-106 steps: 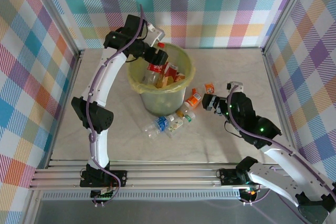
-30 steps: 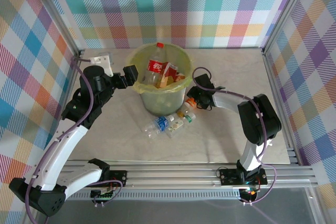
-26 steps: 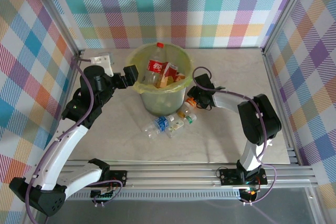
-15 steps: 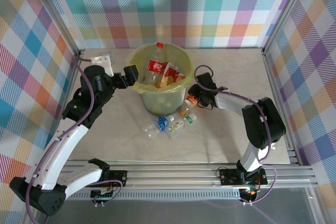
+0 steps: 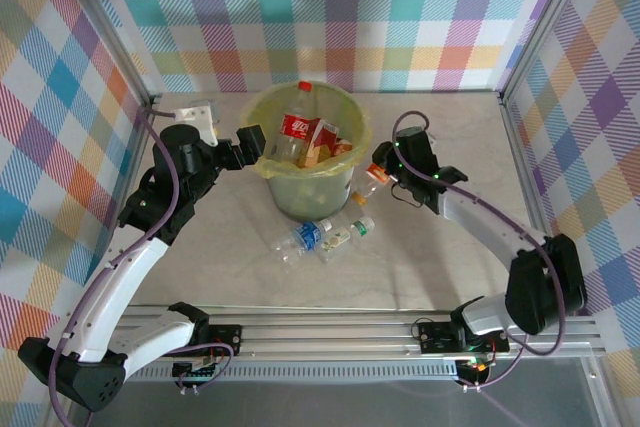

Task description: Put the plastic bottles in the bin

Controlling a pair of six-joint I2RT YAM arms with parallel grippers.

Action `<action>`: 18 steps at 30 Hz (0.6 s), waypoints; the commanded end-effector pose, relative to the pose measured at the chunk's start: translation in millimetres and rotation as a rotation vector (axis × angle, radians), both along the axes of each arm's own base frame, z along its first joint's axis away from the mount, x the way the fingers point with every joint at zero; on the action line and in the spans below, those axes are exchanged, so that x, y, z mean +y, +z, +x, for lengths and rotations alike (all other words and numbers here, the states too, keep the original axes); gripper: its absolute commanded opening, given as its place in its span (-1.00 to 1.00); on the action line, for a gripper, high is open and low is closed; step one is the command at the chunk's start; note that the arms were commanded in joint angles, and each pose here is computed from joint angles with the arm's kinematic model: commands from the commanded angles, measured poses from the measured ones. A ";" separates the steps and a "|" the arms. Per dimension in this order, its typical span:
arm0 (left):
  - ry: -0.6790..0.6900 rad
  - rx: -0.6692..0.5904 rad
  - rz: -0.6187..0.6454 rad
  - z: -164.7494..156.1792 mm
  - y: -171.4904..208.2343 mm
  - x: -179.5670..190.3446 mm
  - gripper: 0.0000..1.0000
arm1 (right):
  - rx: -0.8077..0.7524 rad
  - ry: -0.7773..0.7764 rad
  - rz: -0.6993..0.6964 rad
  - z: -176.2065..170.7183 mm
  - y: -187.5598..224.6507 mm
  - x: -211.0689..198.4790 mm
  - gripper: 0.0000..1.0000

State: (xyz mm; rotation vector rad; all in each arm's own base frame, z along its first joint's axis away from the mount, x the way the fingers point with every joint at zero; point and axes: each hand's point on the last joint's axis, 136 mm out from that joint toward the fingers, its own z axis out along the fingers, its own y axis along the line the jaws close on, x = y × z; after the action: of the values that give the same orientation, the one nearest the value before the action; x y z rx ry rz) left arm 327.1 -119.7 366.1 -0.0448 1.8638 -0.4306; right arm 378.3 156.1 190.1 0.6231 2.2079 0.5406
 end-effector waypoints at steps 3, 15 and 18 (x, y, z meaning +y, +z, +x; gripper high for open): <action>-0.008 -0.016 -0.006 -1.1 9.0 -1.7 1.00 | -0.052 -0.025 -0.146 -21.5 32.3 -34.7 0.01; 0.016 0.006 0.005 -1.8 1.7 3.1 1.00 | -0.210 0.036 -0.268 -66.4 121.0 -65.3 0.04; 0.030 0.009 0.006 -2.0 -0.5 5.8 1.00 | -0.252 0.065 -0.267 -69.2 141.4 -62.9 0.04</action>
State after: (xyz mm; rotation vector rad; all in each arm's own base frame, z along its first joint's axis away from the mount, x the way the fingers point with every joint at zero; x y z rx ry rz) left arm 326.4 -117.6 359.8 -0.0504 1.8894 -0.4133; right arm 314.1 98.2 312.5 0.3893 2.0379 0.3605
